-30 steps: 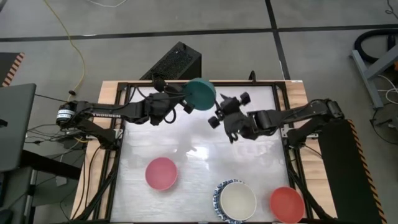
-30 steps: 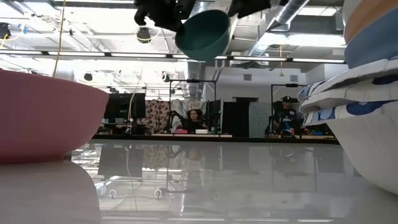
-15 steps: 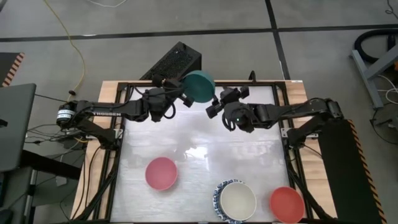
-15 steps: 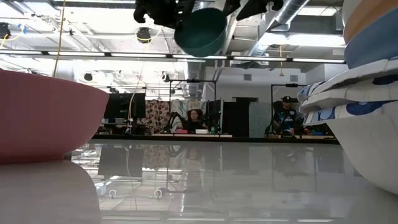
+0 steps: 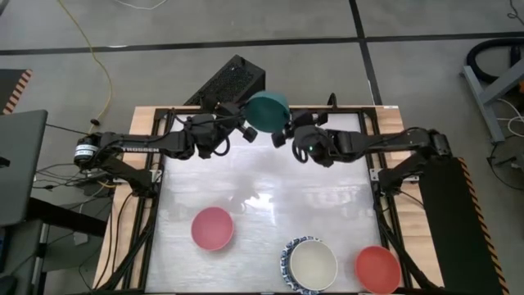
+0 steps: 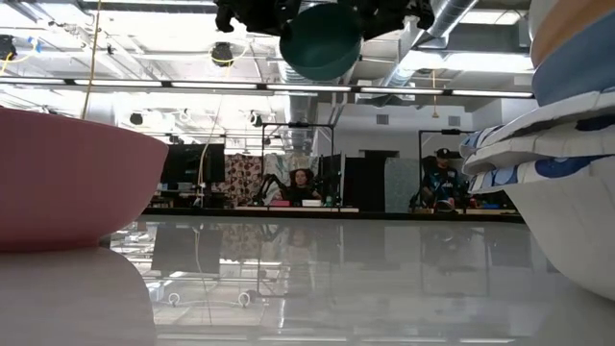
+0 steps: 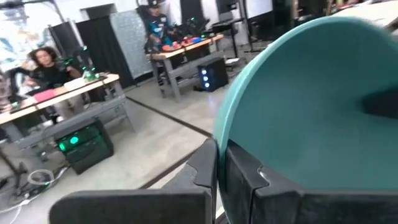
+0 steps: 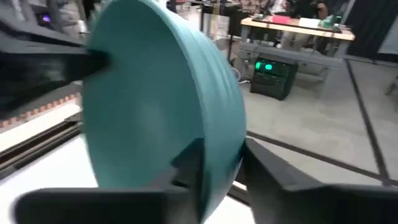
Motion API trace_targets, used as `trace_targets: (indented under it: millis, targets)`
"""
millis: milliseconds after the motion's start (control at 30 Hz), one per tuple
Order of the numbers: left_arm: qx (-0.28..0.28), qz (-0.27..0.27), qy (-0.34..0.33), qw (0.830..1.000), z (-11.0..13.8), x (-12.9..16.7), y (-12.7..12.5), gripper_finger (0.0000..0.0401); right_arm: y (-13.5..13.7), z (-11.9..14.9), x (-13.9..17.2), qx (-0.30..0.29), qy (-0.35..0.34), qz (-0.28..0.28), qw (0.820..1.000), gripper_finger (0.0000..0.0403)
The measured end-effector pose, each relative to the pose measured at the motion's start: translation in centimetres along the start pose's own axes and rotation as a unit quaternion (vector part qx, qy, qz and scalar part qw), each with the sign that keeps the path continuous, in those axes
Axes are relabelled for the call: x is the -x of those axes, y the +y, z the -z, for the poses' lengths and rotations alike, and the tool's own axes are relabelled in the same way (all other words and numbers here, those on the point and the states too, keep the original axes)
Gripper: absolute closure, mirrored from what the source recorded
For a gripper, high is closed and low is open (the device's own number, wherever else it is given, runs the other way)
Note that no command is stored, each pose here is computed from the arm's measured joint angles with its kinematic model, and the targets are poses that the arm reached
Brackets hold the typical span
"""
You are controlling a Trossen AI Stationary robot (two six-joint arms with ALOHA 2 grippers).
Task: Nest bowls inside each other
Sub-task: Stack the dark green bowl into the white bowl
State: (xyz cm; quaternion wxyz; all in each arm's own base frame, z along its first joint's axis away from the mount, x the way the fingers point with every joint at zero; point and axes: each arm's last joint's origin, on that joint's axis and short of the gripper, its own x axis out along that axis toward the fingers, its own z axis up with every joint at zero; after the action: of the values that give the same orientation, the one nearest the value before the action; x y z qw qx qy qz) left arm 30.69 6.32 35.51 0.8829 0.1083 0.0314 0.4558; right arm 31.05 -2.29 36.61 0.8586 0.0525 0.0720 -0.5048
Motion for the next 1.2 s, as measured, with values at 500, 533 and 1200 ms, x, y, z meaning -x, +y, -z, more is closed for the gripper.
trace_targets:
  millis: [500,533,1200]
  targets:
    - [-0.052,0.104,0.002,0.993,0.6,0.0,-0.6,0.0273,-2.0,0.9,-1.8,-0.075,0.096,-0.041,0.992,0.0397]
    - [-0.052,0.114,0.009,0.992,0.7,0.1,-0.6,0.0260,-2.3,0.9,-2.0,-0.080,0.113,-0.054,0.989,0.0397]
    - [0.023,0.169,0.058,0.984,-2.1,5.9,5.8,0.0135,-5.0,2.4,7.5,-0.068,0.414,-0.232,0.878,0.0398]
